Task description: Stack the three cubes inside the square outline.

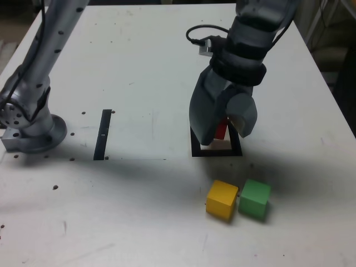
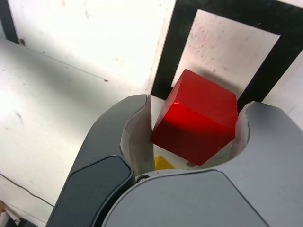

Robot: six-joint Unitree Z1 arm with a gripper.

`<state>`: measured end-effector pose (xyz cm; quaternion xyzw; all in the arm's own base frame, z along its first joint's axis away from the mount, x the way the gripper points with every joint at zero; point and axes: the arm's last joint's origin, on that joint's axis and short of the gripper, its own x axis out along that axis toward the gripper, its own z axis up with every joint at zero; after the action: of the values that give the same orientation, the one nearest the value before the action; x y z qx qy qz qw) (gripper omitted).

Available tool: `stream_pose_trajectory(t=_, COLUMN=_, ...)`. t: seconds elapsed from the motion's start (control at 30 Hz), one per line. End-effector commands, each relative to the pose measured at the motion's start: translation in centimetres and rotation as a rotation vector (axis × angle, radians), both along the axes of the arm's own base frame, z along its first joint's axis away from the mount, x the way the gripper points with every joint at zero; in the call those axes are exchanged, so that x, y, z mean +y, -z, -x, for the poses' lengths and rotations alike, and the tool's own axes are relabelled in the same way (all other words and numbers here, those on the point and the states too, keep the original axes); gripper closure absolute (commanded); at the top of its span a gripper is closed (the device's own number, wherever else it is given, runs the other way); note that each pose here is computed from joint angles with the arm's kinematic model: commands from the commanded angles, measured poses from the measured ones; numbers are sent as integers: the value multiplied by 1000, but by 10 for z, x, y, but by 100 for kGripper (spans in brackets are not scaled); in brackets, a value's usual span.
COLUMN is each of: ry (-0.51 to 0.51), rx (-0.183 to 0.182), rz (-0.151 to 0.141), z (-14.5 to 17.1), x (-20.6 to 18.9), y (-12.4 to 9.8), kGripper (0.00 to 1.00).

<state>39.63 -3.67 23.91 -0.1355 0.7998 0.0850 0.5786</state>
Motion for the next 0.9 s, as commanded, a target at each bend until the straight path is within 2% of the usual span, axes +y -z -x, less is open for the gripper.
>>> stream_pose_trajectory(t=0.0, ry=-2, rx=8, rz=3, z=-2, x=2, y=6, kGripper=49)
stream_pose_trajectory(t=0.4, ry=-6, rx=31, rz=13, z=-4, x=12, y=23, kGripper=47)
stream_pose_trajectory(t=0.7, ry=-3, rx=29, rz=17, z=-5, x=15, y=30, kGripper=46)
stream_pose_trajectory(t=0.77, ry=1, rx=25, rz=19, z=-6, x=16, y=31, kGripper=40)
stream_pose_trajectory(t=0.87, ry=8, rx=14, rz=22, z=-7, x=16, y=31, kGripper=24)
